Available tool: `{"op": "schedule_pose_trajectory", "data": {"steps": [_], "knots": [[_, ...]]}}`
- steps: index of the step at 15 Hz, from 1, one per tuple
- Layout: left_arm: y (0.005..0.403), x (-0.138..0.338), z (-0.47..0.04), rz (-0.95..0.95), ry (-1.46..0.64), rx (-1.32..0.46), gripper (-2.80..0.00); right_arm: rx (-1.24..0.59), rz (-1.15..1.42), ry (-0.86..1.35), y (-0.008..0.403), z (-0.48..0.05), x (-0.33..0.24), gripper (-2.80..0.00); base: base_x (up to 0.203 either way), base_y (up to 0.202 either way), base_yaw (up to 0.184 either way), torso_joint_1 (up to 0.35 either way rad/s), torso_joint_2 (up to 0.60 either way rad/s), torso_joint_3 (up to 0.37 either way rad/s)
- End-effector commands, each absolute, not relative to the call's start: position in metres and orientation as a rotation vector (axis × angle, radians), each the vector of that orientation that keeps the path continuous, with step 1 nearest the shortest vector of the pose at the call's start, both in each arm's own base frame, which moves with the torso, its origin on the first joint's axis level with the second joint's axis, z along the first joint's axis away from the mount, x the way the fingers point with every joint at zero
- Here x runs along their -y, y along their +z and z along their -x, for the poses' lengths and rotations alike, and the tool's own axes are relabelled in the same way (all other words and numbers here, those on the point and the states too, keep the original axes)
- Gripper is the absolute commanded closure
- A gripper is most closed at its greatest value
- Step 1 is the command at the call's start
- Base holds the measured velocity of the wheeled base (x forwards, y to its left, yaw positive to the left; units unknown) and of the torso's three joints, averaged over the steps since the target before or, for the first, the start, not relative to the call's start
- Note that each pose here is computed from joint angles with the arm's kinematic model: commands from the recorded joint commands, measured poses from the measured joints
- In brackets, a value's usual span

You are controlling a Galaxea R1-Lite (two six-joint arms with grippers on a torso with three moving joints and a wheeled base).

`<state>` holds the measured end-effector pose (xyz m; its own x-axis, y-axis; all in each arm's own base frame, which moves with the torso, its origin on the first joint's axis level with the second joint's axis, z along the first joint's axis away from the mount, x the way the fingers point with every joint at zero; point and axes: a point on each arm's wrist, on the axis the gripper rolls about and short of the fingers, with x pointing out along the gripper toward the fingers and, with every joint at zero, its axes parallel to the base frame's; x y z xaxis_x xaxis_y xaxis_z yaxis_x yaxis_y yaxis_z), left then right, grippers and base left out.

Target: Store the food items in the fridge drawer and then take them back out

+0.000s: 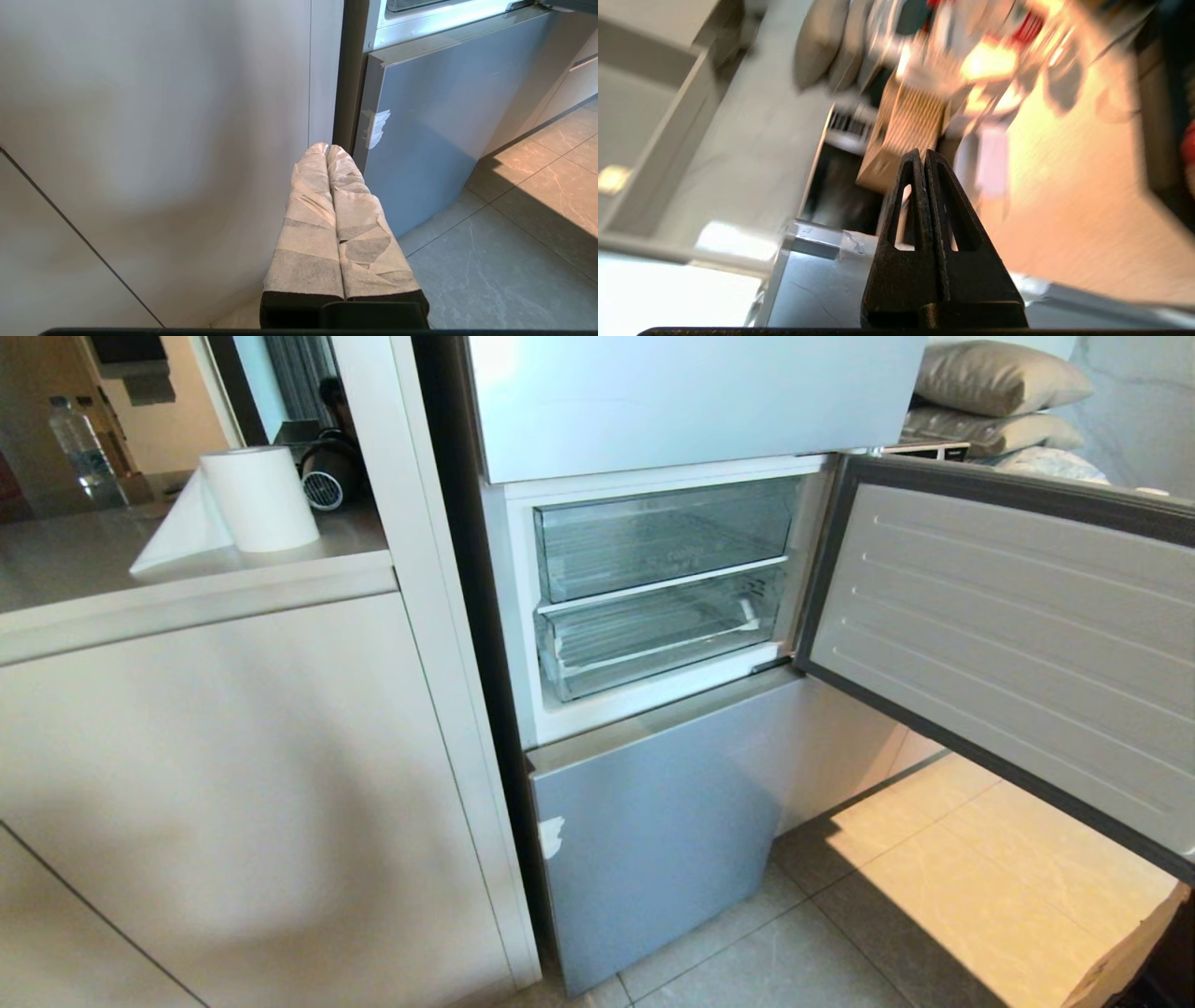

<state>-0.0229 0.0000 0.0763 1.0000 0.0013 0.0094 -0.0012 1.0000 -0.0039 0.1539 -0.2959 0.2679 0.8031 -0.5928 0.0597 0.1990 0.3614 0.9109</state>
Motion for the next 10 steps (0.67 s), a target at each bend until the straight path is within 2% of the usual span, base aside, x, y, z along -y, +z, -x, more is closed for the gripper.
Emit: {"op": "schedule_pose_trajectory", "data": {"steps": [1,4,6,10], "knots": [[0.076,0.000,0.023,0.005,0.002,0.006,0.00,0.334,-1.186,-0.436,0.251,-0.167,0.318,0.00,0.000,0.000,0.000,0.000,0.00,0.000],[0.076,0.000,0.023,0.005,0.002,0.007,0.00,0.271,-1.224,-0.345,0.248,-0.171,0.322,0.00,0.000,0.000,0.000,0.000,0.00,0.000],[0.076,0.000,0.023,0.005,0.002,0.007,0.00,0.150,-1.289,-0.250,0.249,-0.169,0.313,0.00,0.000,0.000,0.000,0.000,0.00,0.000],[0.076,0.000,0.023,0.005,0.002,0.006,0.00,0.130,-1.280,-0.213,0.273,-0.149,0.289,0.00,0.000,0.000,0.000,0.000,0.00,0.000]]}}
